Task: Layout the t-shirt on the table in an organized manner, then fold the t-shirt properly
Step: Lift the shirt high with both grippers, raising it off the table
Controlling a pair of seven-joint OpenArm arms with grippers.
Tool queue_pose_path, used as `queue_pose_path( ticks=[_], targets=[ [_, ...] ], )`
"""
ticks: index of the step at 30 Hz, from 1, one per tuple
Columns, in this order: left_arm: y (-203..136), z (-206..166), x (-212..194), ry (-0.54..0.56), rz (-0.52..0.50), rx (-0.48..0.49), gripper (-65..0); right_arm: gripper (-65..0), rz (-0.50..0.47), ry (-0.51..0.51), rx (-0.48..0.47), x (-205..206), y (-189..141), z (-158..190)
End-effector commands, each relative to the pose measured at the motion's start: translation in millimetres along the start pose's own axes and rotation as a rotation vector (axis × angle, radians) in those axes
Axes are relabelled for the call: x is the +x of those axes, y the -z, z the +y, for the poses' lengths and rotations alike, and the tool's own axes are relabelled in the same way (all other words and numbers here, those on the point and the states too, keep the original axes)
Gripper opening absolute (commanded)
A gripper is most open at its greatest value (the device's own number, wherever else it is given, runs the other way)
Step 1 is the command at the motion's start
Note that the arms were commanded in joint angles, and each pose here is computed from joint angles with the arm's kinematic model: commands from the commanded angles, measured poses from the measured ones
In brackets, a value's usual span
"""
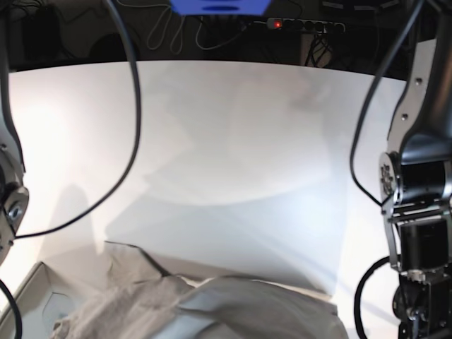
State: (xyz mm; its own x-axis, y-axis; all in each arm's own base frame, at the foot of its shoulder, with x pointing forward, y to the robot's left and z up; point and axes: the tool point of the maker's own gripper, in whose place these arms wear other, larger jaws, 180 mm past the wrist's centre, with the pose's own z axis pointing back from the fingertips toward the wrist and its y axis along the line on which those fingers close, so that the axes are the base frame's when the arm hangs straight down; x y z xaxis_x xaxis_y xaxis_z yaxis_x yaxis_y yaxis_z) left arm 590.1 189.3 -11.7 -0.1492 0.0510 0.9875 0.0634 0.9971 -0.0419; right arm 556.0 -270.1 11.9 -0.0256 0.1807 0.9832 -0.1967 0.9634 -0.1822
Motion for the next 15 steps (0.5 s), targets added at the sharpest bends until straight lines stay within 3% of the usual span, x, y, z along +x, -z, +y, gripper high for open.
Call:
queue_pose_path(
  ticks=[1, 7, 11, 15],
  targets=[
    [-1, -2, 42, 0.010, -0.098, -0.006, -65.0, -65.0, -0.067, -0.012, -0.007, 27, -4, -5],
    [-17, -2, 9, 0.023, -0.066, -0.008, -65.0, -65.0, 0.041, -0.030, -0.016, -29, -16, -2],
    [-36, 1, -37, 0.026, 0.001, -0.003, -65.0, -65.0, 0.109, -0.116, -0.007, -81, -43, 24],
    [-71, 27, -82, -0.007, 0.057, 0.056, -65.0, -65.0, 0.172, -0.168, 0.037, -130, -73, 63]
  ],
)
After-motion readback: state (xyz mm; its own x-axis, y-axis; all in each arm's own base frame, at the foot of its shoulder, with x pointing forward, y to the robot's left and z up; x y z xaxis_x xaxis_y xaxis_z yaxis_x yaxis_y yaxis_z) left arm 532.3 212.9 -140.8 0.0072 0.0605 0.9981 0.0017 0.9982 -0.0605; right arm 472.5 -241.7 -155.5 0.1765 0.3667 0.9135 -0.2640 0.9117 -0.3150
